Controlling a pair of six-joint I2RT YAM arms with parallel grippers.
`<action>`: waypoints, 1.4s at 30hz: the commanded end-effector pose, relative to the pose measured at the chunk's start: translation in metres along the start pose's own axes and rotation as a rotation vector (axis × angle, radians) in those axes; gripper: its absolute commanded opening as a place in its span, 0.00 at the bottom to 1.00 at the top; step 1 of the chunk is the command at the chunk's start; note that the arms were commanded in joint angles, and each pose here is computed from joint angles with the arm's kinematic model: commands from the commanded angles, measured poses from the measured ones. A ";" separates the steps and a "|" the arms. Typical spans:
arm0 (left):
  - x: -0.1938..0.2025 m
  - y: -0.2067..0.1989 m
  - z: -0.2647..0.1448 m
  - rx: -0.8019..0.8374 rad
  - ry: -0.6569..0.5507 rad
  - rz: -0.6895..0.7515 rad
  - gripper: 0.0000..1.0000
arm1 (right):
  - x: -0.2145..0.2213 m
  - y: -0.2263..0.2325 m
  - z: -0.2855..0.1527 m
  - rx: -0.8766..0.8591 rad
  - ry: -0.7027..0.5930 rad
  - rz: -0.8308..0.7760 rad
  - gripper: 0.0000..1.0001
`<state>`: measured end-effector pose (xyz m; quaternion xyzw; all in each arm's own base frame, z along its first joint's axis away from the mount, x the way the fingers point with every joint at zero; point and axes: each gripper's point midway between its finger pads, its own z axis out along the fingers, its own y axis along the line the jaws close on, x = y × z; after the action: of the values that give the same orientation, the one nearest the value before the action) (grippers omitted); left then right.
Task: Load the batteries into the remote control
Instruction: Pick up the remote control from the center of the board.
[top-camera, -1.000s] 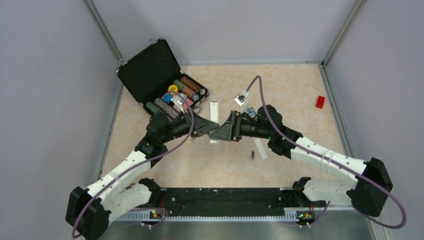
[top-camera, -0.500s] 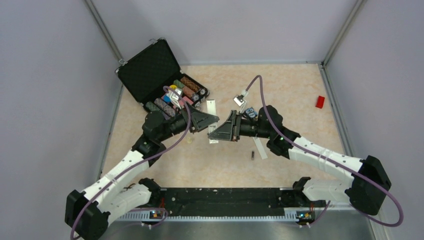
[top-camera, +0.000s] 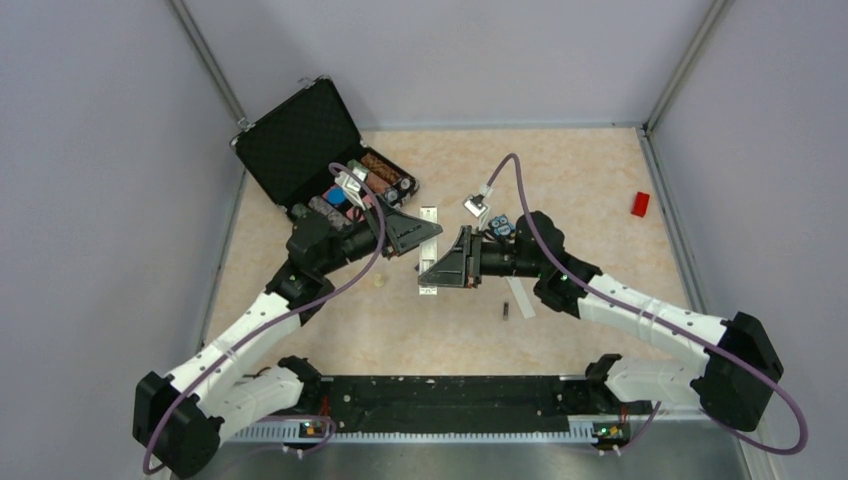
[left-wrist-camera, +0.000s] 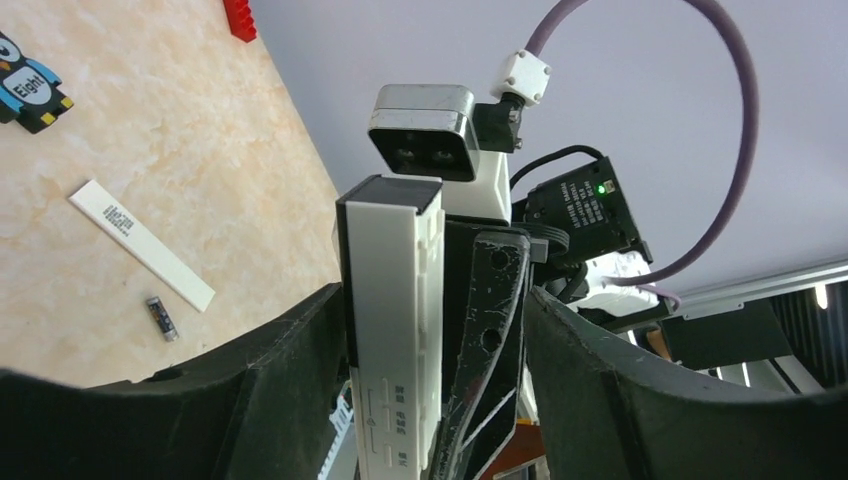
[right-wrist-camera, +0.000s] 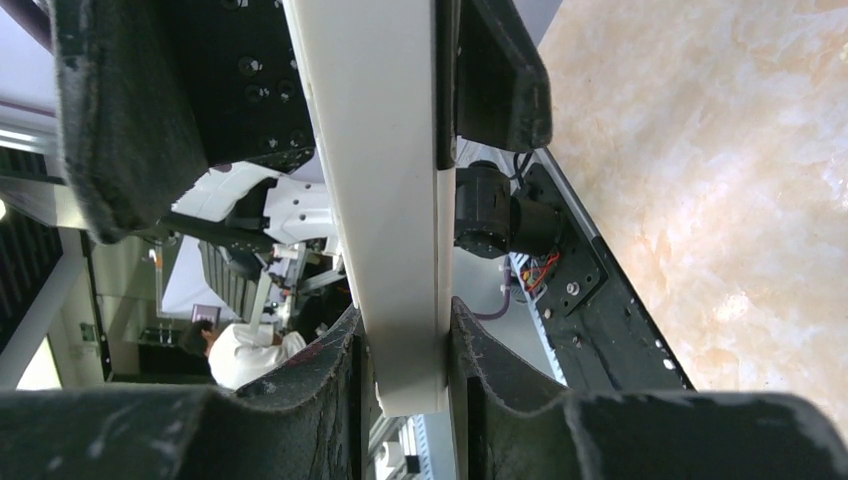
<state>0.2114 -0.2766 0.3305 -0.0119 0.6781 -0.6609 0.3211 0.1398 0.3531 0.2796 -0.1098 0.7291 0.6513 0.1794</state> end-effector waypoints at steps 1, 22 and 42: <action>-0.004 -0.013 0.003 0.018 0.033 0.103 0.67 | 0.002 0.026 -0.006 -0.078 0.023 -0.064 0.23; 0.022 -0.008 -0.003 0.080 0.161 0.117 0.17 | 0.007 0.030 -0.006 -0.116 0.047 0.016 0.24; -0.010 0.107 -0.040 -0.494 -0.083 0.228 0.00 | -0.015 -0.101 -0.094 0.777 -0.172 -0.061 0.51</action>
<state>0.2352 -0.2437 0.2471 -0.0239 0.7915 -0.4875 0.3679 0.1588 0.2978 0.2669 -0.0509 0.8105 0.5169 0.2707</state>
